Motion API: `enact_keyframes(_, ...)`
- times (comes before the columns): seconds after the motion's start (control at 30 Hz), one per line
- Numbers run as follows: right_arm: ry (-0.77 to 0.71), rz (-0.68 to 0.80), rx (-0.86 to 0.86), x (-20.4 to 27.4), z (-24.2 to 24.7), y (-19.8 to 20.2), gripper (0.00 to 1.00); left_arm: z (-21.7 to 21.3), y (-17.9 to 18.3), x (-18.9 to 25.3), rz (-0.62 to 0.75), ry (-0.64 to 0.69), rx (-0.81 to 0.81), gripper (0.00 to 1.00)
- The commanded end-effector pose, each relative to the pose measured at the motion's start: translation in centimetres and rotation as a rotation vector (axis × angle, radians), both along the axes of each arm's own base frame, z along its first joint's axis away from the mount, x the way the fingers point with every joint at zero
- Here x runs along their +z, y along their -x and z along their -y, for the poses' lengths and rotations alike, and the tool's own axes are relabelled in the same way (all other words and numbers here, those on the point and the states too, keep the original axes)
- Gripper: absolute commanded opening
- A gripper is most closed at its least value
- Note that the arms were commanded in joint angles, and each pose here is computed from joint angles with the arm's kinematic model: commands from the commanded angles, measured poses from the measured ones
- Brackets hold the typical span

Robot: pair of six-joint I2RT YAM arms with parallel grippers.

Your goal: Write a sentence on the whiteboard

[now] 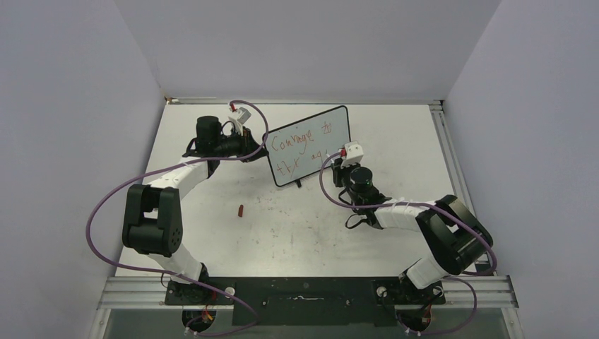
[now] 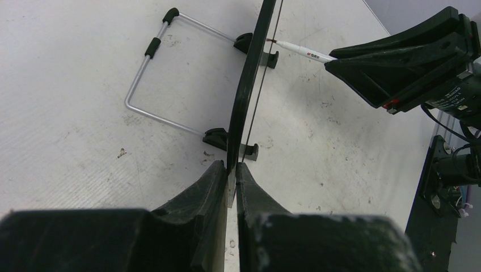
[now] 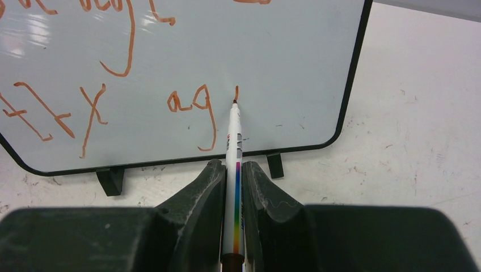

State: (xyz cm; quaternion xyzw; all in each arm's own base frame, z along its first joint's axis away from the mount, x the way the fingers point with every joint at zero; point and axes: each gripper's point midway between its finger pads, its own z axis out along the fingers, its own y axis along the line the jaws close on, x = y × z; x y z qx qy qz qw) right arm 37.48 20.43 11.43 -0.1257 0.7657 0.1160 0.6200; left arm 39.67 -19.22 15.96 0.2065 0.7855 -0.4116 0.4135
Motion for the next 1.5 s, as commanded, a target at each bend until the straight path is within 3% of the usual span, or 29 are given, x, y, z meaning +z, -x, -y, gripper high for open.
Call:
enact_keyframes(0.0, -0.032, 0.066, 0.020, 2.3, -1.5, -0.7, 0.05, 0.3, -0.5, 2.6, 0.068, 0.017, -0.020, 0.00)
enact_keyframes(0.7, -0.061, 0.147, -0.071, 5.0, -0.6, -1.0, 0.05, 0.3, -0.4, 2.7, 0.070, 0.018, -0.022, 0.00)
enact_keyframes(1.47, -0.031, 0.070, -0.081, 1.6, -0.2, -0.8, 0.05, 0.3, -0.4, 2.7, 0.069, 0.019, -0.023, 0.00)
